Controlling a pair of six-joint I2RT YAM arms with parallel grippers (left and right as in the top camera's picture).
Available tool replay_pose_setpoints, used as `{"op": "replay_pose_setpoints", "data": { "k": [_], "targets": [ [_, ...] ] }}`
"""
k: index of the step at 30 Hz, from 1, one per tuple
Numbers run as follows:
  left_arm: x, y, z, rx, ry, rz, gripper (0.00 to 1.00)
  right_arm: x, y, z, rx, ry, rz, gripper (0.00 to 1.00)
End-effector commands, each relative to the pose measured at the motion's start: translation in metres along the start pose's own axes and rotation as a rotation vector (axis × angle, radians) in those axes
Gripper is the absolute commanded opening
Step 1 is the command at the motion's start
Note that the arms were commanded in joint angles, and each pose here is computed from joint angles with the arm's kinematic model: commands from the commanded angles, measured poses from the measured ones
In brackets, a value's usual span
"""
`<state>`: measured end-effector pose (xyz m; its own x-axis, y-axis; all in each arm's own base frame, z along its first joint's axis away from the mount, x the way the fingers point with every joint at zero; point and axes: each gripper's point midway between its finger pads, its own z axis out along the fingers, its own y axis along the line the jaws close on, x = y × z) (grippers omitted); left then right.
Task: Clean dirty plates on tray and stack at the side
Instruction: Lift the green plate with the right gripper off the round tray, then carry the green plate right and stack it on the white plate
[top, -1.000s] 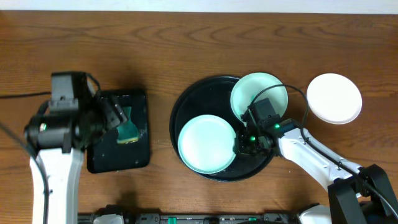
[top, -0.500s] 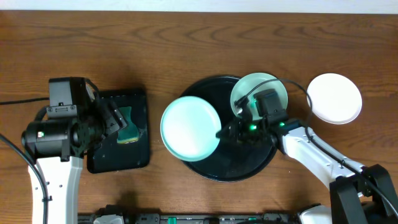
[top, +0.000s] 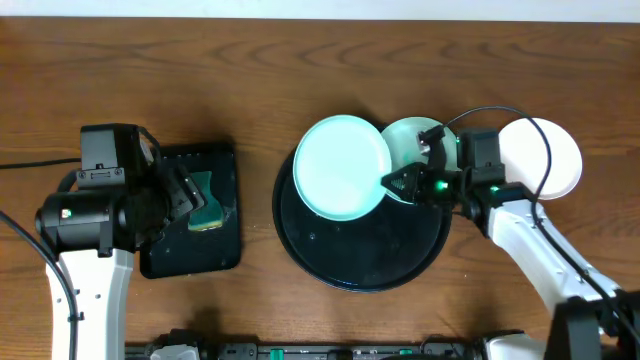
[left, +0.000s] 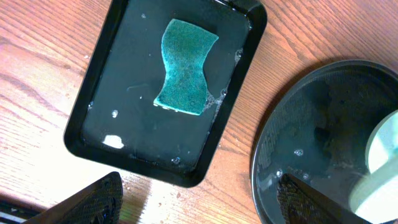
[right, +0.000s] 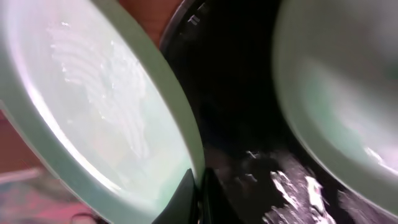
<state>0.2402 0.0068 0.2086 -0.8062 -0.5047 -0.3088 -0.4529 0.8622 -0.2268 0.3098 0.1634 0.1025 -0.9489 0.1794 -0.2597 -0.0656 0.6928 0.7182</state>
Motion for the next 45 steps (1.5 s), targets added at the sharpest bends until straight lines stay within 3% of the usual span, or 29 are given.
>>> {"op": "replay_pose_setpoints", "data": {
  "k": [1,10,20,25,38,45],
  "targets": [
    [0.002,0.000,0.001,-0.001,0.008,0.015,0.80,-0.030,-0.008,-0.032,0.226,-0.104,-0.174,0.02],
    [0.001,0.000,0.002,0.000,0.006,0.015,0.80,-0.044,-0.008,-0.101,0.679,-0.100,-0.256,0.02],
    [0.001,0.000,0.007,-0.011,0.027,0.013,0.80,-0.043,0.022,-0.128,0.971,-0.141,-0.472,0.01],
    [0.001,0.001,0.010,-0.016,0.039,0.012,0.80,-0.037,0.039,-0.124,1.041,-0.133,-0.640,0.01],
    [0.001,0.001,0.014,-0.023,0.052,0.011,0.80,-0.029,0.114,-0.145,1.382,-0.315,-1.146,0.02],
    [0.002,0.002,0.015,-0.025,0.056,0.011,0.80,-0.032,0.165,-0.175,1.675,-0.457,-1.355,0.01]
  ]
}}
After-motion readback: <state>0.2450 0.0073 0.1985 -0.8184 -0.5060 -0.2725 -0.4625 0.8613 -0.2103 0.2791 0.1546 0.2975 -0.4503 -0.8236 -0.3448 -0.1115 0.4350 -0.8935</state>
